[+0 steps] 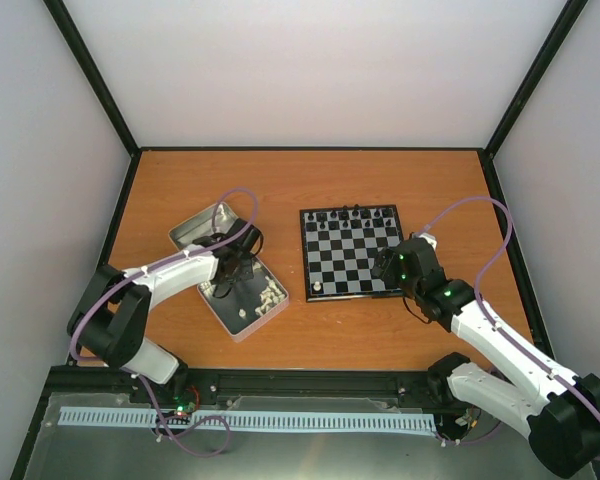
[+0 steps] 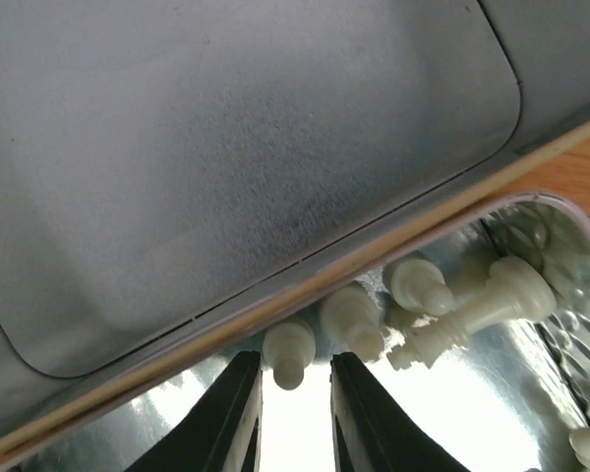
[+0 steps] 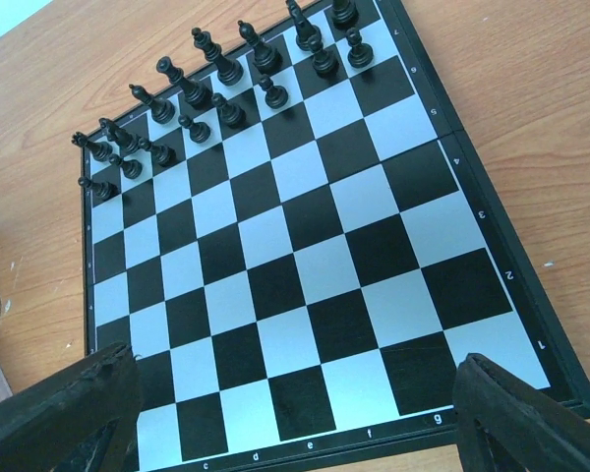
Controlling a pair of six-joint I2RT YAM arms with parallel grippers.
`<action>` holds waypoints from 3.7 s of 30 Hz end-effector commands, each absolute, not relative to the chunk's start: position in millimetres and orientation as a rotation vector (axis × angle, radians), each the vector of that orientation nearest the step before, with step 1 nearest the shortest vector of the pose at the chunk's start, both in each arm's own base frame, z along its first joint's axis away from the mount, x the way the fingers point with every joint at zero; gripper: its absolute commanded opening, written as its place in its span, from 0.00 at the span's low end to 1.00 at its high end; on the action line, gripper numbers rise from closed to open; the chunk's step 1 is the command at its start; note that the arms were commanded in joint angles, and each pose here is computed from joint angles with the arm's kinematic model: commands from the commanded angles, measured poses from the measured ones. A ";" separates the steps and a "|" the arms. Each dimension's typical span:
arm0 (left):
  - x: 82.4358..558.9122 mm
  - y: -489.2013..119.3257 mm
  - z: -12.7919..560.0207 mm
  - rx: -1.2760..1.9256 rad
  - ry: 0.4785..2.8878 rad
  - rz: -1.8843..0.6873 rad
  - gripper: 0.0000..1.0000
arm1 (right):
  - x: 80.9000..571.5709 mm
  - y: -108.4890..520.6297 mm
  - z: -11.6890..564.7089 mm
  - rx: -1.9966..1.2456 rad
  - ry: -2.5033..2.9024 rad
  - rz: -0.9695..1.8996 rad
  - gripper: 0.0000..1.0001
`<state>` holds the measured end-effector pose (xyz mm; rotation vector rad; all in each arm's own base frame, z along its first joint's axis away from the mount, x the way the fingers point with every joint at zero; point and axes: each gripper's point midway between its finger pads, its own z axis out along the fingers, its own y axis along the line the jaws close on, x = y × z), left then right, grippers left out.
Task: Set up the chess pieces on the board
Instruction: Pick up the chess piece from the storage box, then place the chess piece on the chessboard.
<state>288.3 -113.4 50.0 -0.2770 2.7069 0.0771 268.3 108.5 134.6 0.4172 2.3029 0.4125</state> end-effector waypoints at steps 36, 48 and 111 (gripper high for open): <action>299.8 -221.0 193.9 0.197 2.372 -0.587 0.04 | 255.5 96.2 154.1 0.438 2.209 0.445 0.86; 295.9 -309.4 117.8 0.446 2.603 -0.360 0.05 | 257.7 99.6 151.9 0.447 2.207 0.466 0.86; 323.2 -247.5 139.9 0.112 2.534 -0.323 0.44 | 261.8 99.2 153.5 0.442 2.193 0.455 0.86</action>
